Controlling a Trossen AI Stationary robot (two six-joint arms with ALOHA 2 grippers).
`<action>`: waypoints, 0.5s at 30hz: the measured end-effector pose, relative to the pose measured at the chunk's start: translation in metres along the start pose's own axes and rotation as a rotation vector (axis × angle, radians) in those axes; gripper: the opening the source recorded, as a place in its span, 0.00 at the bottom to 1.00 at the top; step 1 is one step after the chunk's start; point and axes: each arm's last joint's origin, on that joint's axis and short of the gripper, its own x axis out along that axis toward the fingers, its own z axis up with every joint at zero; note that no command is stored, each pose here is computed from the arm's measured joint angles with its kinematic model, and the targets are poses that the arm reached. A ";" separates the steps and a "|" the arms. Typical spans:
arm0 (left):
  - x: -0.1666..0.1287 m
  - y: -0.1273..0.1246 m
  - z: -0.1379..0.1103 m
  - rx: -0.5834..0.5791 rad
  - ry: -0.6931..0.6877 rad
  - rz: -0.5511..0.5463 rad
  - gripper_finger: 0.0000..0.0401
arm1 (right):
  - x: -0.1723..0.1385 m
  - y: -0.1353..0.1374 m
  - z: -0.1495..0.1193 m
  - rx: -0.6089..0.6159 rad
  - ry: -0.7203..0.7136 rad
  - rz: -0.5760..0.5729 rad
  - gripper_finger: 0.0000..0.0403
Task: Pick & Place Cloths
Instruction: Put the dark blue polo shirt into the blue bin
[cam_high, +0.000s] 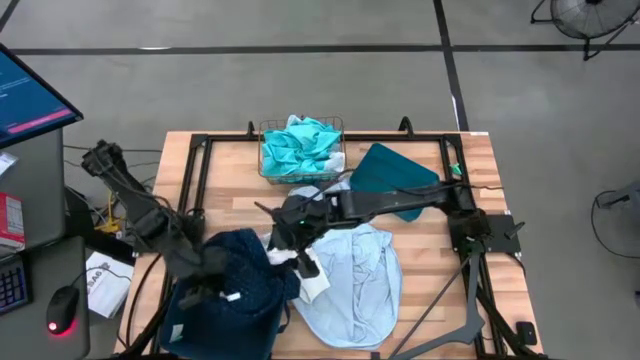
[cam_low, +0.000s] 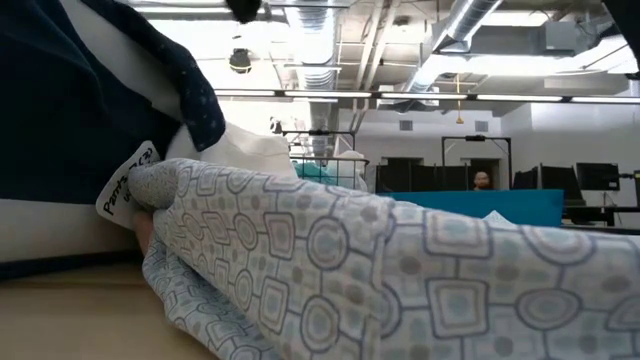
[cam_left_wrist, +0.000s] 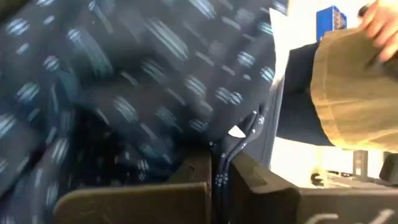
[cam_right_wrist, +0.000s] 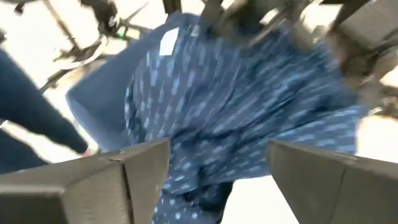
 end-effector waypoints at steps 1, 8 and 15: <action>0.001 -0.002 -0.005 -0.008 0.012 -0.001 0.00 | -0.006 0.002 0.005 0.005 -0.015 -0.019 0.65; 0.014 -0.021 -0.048 -0.040 0.096 0.032 0.00 | -0.062 0.027 0.036 0.080 -0.098 -0.205 0.63; 0.046 -0.023 -0.074 0.026 0.112 0.195 0.00 | -0.086 0.047 0.048 0.152 -0.153 -0.342 0.61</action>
